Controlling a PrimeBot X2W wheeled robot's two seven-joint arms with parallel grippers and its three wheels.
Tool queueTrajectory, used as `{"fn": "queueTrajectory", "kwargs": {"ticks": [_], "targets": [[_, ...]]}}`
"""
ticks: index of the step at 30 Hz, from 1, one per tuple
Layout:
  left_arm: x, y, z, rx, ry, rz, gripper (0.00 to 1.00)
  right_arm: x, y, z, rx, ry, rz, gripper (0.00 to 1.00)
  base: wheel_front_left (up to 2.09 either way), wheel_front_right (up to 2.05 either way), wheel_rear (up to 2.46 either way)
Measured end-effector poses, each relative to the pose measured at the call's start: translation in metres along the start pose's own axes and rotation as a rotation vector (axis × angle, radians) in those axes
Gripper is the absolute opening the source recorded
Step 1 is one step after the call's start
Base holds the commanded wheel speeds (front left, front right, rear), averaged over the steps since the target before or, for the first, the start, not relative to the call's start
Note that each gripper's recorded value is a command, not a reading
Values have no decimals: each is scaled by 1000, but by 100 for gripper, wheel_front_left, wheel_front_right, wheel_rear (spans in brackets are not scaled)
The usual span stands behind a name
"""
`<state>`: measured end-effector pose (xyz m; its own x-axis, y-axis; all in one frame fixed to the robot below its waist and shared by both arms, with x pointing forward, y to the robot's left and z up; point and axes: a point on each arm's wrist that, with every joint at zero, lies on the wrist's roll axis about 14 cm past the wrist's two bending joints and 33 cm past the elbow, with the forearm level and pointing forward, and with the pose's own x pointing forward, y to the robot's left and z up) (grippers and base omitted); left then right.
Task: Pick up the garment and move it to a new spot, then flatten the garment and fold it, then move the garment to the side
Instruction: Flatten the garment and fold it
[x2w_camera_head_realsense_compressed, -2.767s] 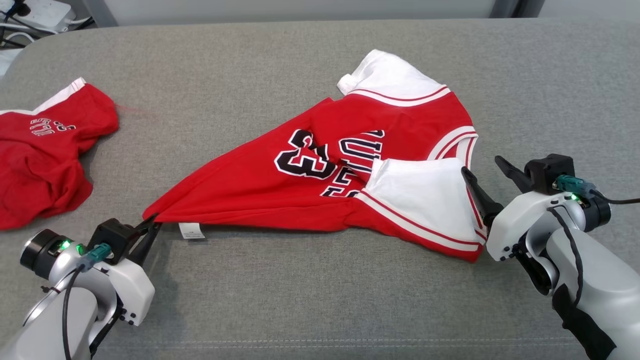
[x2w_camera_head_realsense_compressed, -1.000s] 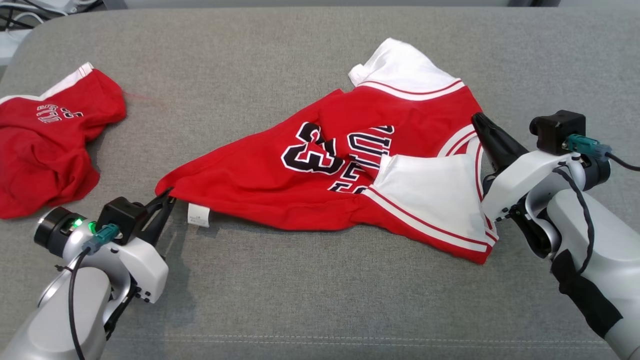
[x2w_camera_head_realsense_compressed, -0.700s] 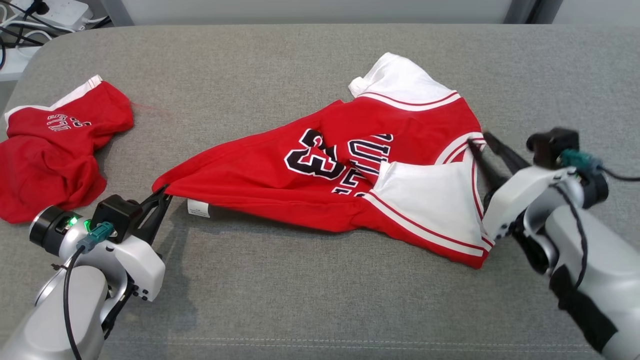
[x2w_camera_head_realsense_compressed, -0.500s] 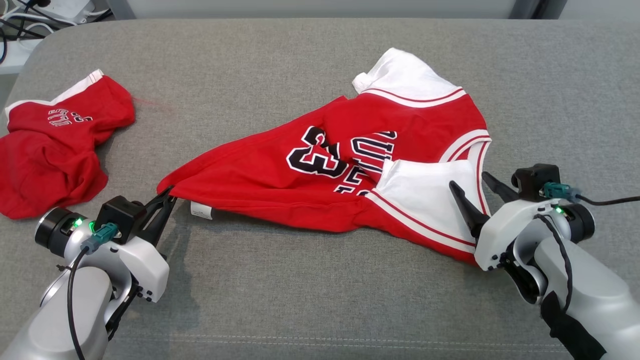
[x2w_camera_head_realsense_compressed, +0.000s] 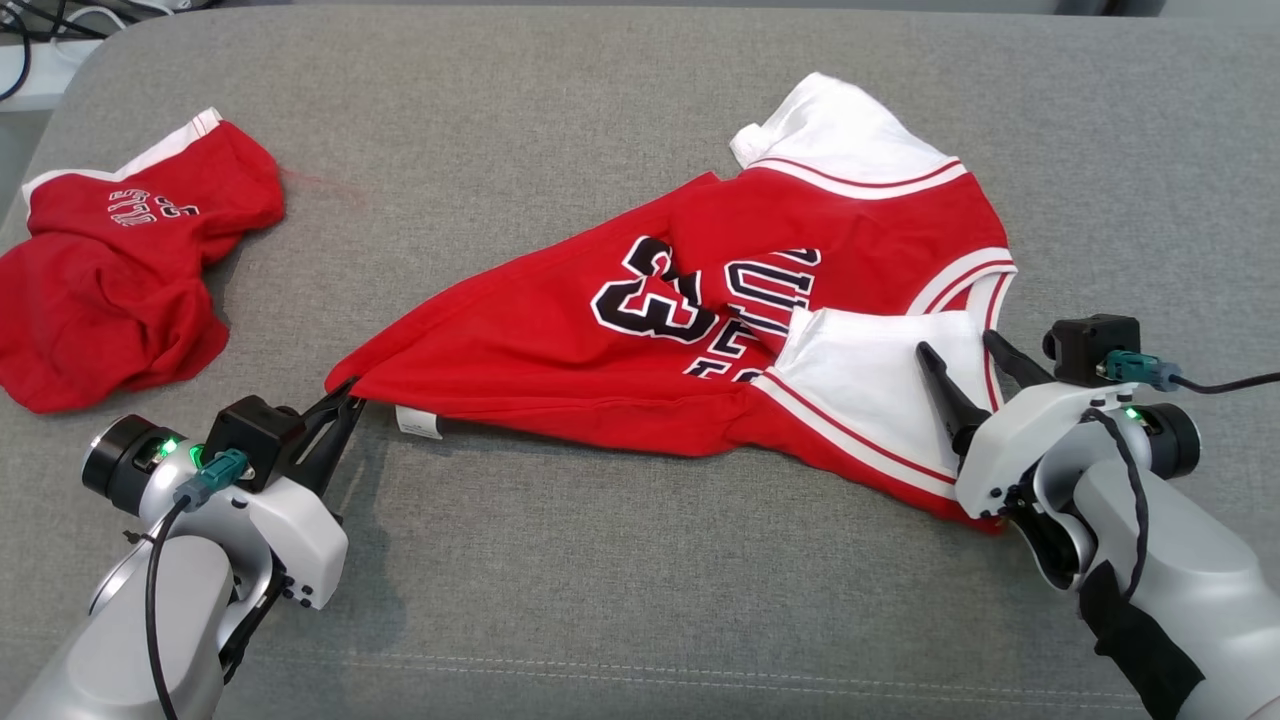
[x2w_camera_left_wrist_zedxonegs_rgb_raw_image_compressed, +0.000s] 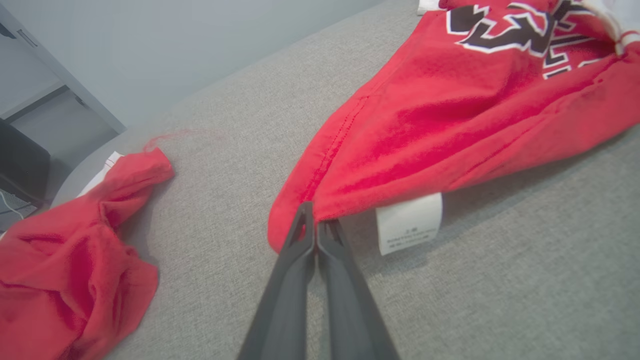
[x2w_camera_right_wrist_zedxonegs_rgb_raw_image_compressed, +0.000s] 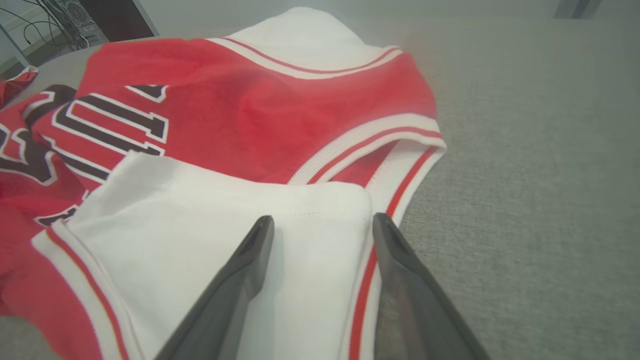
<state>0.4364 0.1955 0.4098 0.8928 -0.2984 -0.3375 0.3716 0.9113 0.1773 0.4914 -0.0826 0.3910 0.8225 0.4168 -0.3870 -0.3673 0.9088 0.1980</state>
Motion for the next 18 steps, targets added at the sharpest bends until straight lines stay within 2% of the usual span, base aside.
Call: {"fn": "queueTrajectory", "kwargs": {"ticks": [6,9,10,12,15,17,18], "targets": [[-1,2,-7,-12,17,6,0,8,4,-4,11,13,5,99,0,0,0],[0,1,-9,-15,22,6,0,10,3,-7,12,20,3,88,0,0,0],[0,1,-10,-16,24,6,0,10,2,-7,12,20,2,81,0,0,0],[1,1,-11,-18,26,4,0,12,1,-5,8,14,1,53,0,0,0],[2,0,-11,-19,27,2,0,13,1,-3,9,11,1,38,0,0,0],[3,-1,-11,-20,25,-1,0,13,1,-3,6,10,2,17,0,0,0],[3,-2,-10,-21,23,-2,0,12,2,-2,4,9,4,11,0,0,0]]}}
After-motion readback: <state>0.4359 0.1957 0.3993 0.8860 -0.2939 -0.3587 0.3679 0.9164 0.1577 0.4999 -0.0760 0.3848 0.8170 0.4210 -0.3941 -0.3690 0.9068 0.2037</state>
